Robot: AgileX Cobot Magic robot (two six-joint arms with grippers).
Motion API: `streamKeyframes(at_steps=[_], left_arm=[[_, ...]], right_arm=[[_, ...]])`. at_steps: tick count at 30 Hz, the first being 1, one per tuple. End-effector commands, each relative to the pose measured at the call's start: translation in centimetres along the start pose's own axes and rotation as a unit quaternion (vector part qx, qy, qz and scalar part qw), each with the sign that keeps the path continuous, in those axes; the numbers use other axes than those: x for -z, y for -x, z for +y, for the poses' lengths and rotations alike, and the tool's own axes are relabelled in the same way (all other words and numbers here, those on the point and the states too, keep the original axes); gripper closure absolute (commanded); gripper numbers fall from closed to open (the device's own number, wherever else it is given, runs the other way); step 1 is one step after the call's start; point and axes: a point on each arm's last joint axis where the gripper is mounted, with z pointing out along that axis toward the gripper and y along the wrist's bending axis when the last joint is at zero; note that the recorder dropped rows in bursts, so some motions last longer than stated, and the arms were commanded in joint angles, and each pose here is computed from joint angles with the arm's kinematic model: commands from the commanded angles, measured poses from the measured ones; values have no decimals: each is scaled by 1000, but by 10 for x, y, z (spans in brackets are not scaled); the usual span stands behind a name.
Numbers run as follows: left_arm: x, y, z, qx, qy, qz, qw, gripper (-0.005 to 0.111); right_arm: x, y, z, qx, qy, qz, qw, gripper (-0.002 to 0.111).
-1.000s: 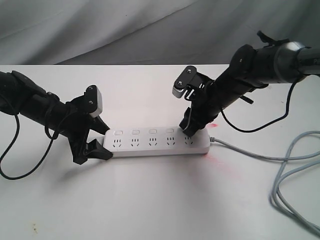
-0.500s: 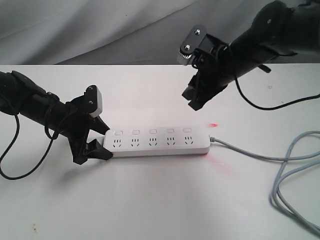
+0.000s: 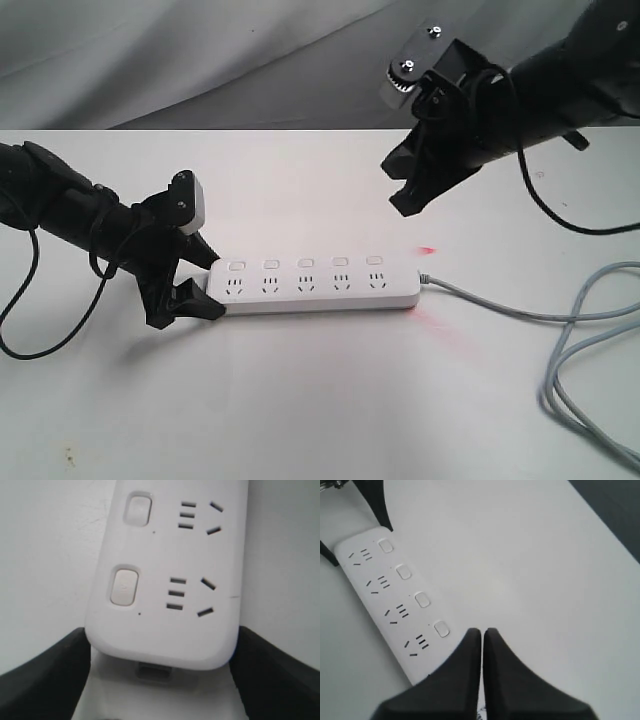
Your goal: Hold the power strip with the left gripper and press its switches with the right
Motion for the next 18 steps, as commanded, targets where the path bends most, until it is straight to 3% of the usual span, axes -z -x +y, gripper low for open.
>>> streamKeyframes(at_steps=[1,10,18], left_arm=[[1,2,2,0,4,-4,1000,53],[1,2,2,0,4,-4,1000,53],[1,2,2,0,4,-4,1000,53]], right_arm=[[20,-12,15,3,-53,-32,998,108],[50,-47,56,-3,-42,-28,999,108],[63,-60,69,-3,-42,-30,999,108]])
